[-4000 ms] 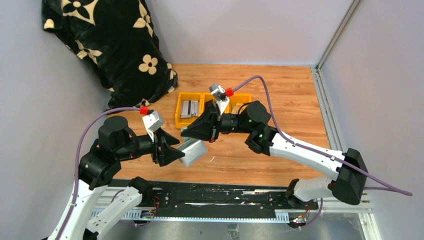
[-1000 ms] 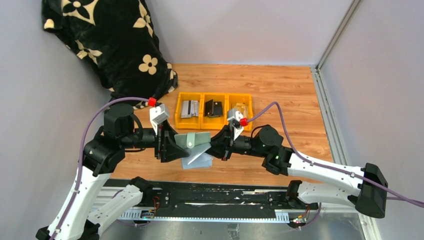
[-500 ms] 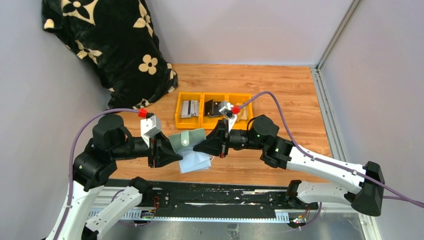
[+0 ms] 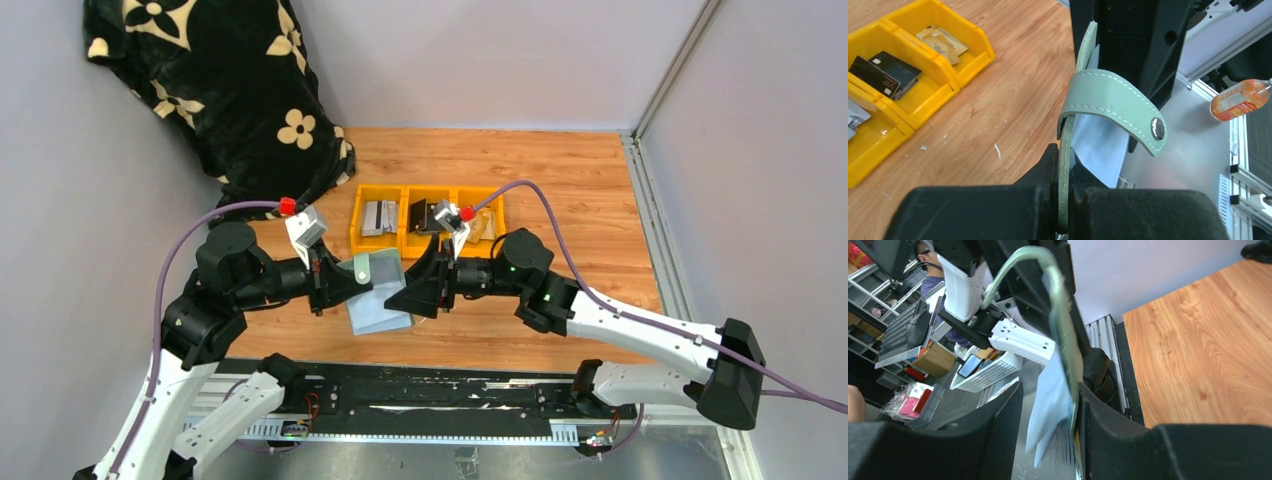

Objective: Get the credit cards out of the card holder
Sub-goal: Open the card holder.

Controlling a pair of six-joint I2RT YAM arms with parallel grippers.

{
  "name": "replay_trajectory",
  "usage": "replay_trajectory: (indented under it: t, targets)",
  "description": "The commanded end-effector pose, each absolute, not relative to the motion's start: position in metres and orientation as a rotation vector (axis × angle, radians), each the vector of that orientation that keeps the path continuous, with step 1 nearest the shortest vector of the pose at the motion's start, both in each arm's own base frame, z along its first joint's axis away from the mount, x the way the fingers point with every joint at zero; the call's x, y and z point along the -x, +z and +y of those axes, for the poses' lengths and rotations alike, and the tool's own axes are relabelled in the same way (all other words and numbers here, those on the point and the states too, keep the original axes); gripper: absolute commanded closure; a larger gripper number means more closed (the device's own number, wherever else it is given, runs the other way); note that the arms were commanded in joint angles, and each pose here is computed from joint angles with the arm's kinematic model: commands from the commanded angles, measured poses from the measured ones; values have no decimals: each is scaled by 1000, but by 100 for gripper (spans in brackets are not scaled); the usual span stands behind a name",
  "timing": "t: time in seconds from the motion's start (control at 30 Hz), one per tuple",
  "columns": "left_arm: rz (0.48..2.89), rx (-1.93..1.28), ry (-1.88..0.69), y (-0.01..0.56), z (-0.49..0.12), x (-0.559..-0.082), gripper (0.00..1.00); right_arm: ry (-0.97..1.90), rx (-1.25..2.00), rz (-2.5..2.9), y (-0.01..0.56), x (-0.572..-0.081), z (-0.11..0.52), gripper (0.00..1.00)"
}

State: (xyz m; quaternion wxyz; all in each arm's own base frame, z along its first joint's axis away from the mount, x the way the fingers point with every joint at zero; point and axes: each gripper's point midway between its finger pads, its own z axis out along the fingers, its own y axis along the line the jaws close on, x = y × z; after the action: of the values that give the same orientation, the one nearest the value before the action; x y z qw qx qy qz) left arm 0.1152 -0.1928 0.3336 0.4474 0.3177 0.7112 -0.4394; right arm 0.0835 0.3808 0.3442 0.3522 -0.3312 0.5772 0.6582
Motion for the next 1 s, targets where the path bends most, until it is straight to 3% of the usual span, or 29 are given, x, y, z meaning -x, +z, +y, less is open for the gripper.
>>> replay_trajectory:
  t: [0.0,0.17,0.47,0.87,0.97]
  targets:
    - [1770,-600,-987,347,-184,-143,100,1812,907,1328,362,-56,360,51]
    - [1805,-540,-1044,356,-189,-146,100,1839,913,1218,357,-44,346,48]
    - [1837,-575,-1176,366,-201,-137,100,1723,929,1195,347,-45,341,51]
    - [1802,-644,-1281,380,-205,-116,100,1473,660,1376,339,-106,345,77]
    - [1797,-667,-1319,382,-207,-110,100,1463,616,1365,346,-112,344,74]
